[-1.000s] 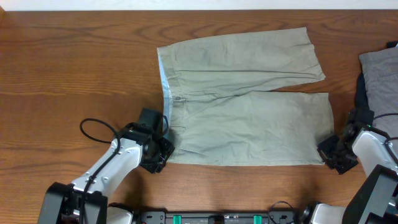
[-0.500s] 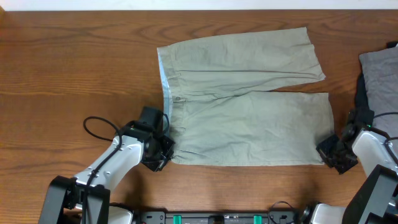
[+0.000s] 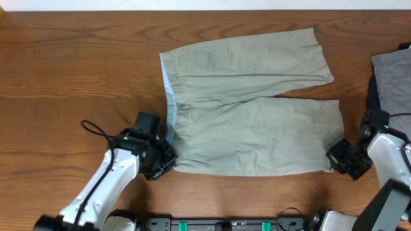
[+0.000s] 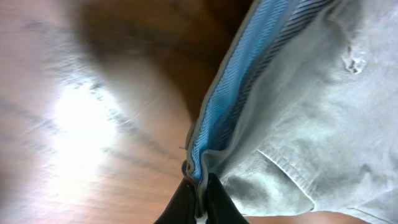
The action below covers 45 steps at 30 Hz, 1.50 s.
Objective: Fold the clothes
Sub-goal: 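Lift the lower trouser edge with both grippers and fold it upward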
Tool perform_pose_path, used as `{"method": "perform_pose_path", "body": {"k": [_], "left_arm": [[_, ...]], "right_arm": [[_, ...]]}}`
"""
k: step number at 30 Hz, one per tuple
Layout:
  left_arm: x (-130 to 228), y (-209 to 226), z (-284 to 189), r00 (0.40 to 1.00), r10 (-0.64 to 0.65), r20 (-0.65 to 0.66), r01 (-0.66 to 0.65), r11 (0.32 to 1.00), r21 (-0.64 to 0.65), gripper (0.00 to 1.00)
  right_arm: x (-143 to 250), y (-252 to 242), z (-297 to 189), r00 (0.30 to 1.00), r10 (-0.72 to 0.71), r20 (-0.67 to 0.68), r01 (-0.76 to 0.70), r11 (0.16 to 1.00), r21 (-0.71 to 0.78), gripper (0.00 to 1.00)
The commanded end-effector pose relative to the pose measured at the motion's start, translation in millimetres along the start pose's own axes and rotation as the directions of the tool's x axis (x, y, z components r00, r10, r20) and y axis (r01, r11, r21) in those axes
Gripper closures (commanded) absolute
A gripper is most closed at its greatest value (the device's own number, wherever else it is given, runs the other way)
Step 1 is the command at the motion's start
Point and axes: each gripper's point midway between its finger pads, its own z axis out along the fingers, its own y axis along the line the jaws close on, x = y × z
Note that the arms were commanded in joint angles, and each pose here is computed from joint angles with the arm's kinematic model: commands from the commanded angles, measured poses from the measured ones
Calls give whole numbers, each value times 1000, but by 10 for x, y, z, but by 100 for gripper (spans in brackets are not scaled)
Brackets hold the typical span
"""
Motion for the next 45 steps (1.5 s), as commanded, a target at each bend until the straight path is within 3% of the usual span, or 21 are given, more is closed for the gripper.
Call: {"method": "perform_pose_path", "body": {"k": [1, 16, 24, 34, 45], "left_arm": [[-78, 106, -143, 994, 75, 79, -71, 996, -57, 94], [161, 491, -507, 991, 96, 97, -77, 979, -187, 94], [173, 300, -982, 980, 119, 158, -94, 983, -155, 94], [-211, -143, -1636, 906, 222, 361, -177, 972, -153, 94], [-940, -582, -1758, 846, 218, 487, -168, 975, -144, 94]], "right_arm": [[-86, 76, -264, 997, -14, 79, 19, 998, -61, 99], [121, -19, -987, 949, 18, 315, 49, 978, -204, 99], [53, 32, -1645, 879, 34, 476, 115, 953, -280, 99], [-316, 350, -2251, 856, -35, 517, 211, 935, -286, 99], [-780, 1325, -2137, 866, -237, 440, 366, 900, -237, 99]]}}
